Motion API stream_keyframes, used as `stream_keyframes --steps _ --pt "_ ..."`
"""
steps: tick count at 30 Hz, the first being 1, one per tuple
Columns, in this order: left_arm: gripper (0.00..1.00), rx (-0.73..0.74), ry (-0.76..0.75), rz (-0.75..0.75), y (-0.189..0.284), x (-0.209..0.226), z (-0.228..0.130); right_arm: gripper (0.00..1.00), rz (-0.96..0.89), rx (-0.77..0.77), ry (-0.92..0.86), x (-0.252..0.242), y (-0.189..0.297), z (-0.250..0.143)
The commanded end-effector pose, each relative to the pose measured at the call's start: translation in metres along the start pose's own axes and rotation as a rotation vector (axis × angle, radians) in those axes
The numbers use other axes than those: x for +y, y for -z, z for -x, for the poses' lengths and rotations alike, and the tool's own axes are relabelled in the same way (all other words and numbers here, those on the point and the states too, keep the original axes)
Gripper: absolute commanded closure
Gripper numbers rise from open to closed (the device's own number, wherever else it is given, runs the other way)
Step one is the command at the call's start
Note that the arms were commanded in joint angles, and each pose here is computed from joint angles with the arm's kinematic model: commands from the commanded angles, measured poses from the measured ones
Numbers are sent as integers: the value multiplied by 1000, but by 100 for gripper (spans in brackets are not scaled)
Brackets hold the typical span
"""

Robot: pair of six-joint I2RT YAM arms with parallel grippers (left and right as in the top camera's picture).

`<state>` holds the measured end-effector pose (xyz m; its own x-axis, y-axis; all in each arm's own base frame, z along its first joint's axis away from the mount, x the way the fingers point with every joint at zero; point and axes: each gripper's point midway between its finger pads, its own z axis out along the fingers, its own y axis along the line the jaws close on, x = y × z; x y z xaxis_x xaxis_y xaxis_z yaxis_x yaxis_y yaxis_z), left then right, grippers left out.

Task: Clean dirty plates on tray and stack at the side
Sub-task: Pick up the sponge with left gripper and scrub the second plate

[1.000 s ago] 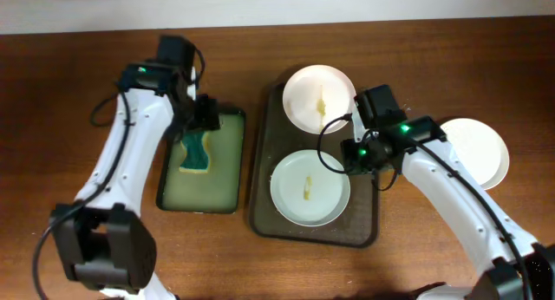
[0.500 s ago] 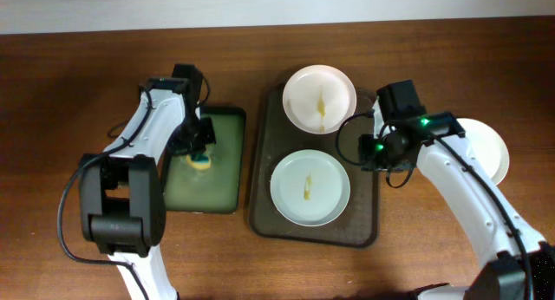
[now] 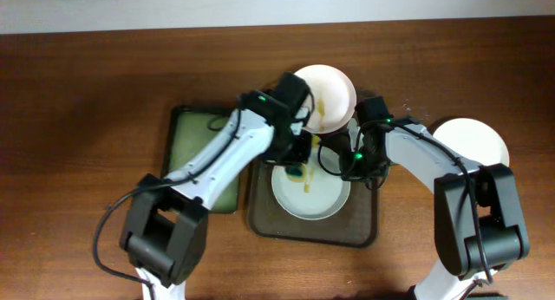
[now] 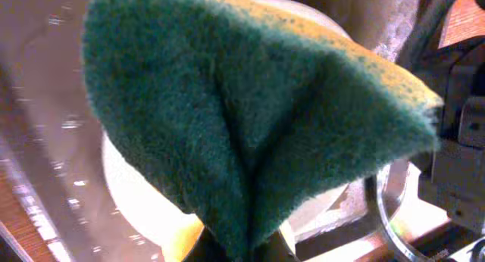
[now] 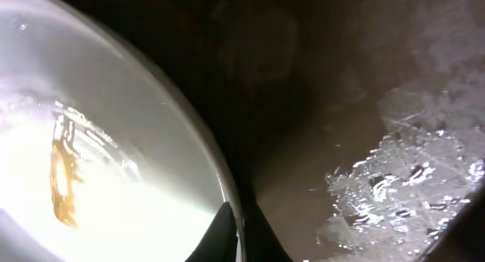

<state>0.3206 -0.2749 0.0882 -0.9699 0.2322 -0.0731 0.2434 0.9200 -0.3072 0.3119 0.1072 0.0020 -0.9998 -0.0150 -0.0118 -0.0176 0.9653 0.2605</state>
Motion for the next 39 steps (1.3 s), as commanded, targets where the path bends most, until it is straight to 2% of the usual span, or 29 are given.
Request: stream_keyframes --steps 1,4,6,8,13,16,18,19,21,22,25,27,30,33,34,37,39 --pt "100 57 82 45 -37 1 -4 96 -88 29 -140 -19 -18 -7" --pt "100 155 112 4 -80 2 -13 96 -86 24 -150 -19 -18 -5" --pt "100 248 122 -102 -105 -15 -26 96 -86 22 -161 -19 -18 -5" --pt "100 289 79 -138 -119 -23 -35 96 -85 19 -175 -18 -18 -4" --pt "100 209 -149 -223 -114 -55 -19 96 -74 13 -173 -16 -18 -3" --pt "100 193 -203 -214 -115 -55 -17 96 -72 13 -192 -16 -18 -3" --pt "100 165 -185 41 -112 -9 -7 96 -72 14 -191 -16 -18 -3" --pt "100 162 -156 122 -104 9 -3 96 -72 13 -191 -16 -18 -3" --pt "100 137 -49 336 -81 58 9 96 -81 9 -220 -18 -18 -2" --pt "100 128 -1 368 -75 75 14 96 -82 0 -276 -22 -17 0" --pt "100 126 102 300 -73 87 21 96 -65 -14 -337 -31 -14 5" --pt "100 134 98 187 -79 66 22 96 -56 -24 -339 -31 -14 8" --pt "100 176 -50 -43 -100 -4 10 96 -3 -45 -309 -22 -14 16" --pt "100 227 -166 -171 -118 -53 -13 96 8 -44 -279 -20 -14 16" --pt "100 221 -271 -216 -120 -71 -19 96 11 -43 -275 -20 -14 16" --pt "100 216 -315 -241 -118 -77 -19 96 11 -43 -274 -20 -14 16" --pt "100 205 -283 -208 -117 -61 -10 96 11 -41 -275 -20 -14 16"
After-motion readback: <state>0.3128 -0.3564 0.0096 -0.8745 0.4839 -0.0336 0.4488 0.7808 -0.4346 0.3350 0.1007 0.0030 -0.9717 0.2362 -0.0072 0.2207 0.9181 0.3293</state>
